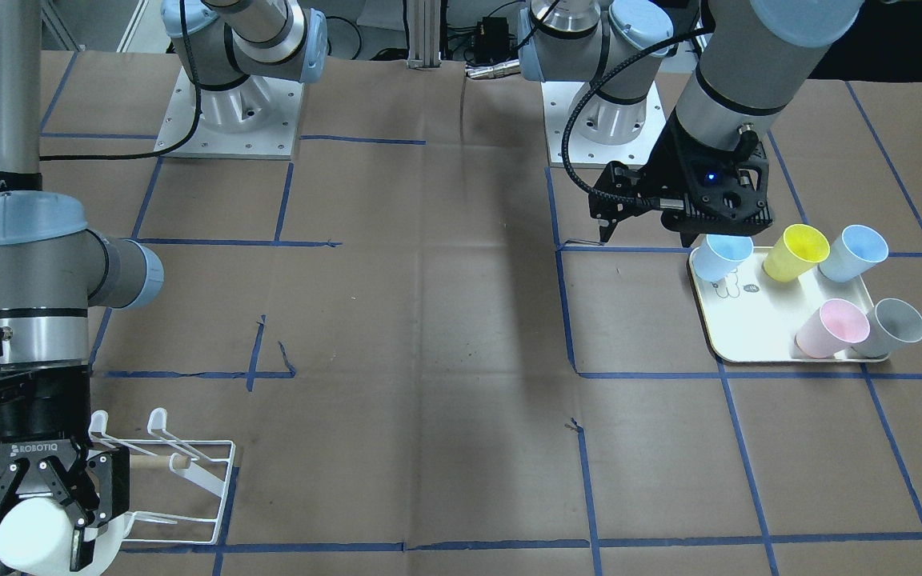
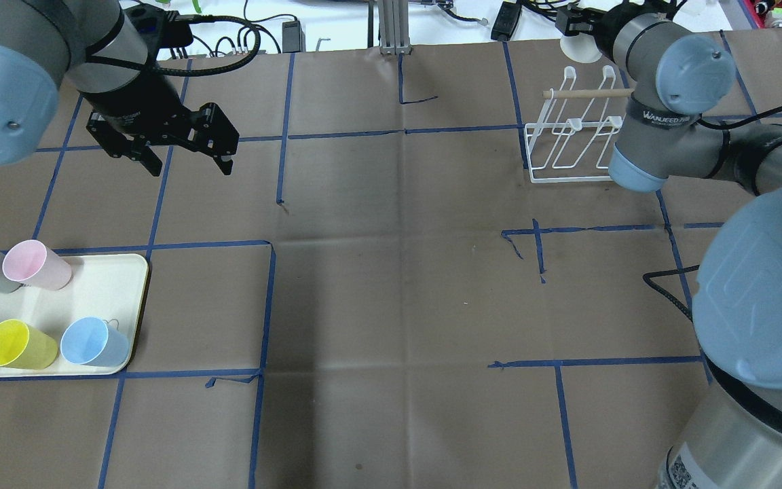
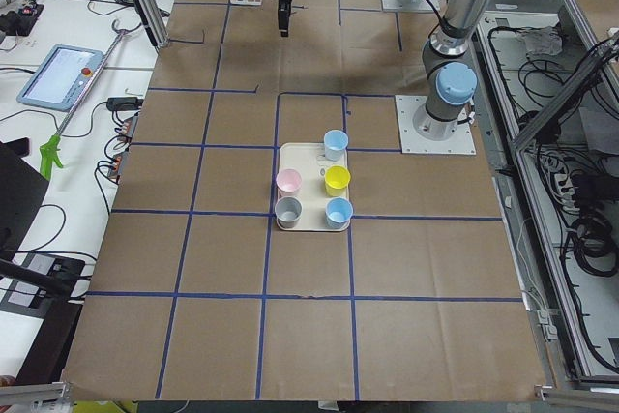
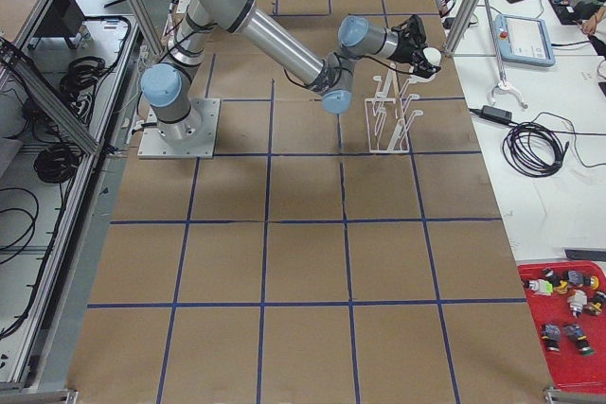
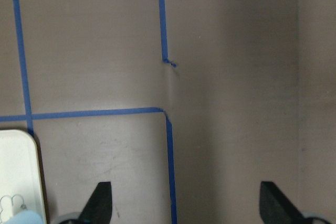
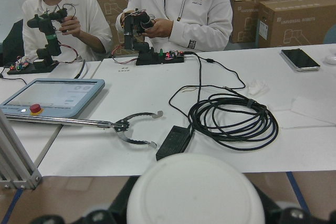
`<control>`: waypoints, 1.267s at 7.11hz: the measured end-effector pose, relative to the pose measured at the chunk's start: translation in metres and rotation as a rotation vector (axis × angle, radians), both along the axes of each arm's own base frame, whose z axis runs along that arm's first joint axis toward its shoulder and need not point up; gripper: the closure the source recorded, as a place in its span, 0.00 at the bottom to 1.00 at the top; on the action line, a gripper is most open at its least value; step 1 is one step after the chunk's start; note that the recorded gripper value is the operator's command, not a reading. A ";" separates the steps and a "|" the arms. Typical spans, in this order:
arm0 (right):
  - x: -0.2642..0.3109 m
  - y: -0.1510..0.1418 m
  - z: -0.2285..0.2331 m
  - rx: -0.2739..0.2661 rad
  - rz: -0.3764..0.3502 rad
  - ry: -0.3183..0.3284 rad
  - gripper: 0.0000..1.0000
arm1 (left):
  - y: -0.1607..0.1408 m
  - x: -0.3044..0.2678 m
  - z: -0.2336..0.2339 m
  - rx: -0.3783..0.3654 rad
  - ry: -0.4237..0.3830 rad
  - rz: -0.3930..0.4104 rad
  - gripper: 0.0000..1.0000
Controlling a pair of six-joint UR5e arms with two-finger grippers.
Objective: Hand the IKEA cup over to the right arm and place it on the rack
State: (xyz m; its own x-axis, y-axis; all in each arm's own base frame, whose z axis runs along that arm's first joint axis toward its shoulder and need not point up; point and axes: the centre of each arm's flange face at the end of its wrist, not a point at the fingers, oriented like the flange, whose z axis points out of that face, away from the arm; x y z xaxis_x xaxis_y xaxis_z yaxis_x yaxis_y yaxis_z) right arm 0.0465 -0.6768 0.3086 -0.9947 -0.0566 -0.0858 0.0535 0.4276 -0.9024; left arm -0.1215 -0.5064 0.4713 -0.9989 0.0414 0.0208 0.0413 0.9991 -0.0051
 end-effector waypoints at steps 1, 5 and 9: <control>0.004 -0.001 -0.008 0.003 0.006 0.000 0.82 | 0.005 -0.003 0.005 -0.009 0.001 0.003 0.01; 0.009 0.006 -0.034 0.047 -0.014 0.006 0.01 | 0.029 -0.004 -0.004 0.011 -0.004 0.010 0.01; 0.010 0.007 -0.030 0.051 -0.011 -0.008 0.00 | 0.093 0.126 -0.060 0.090 0.018 -0.007 0.01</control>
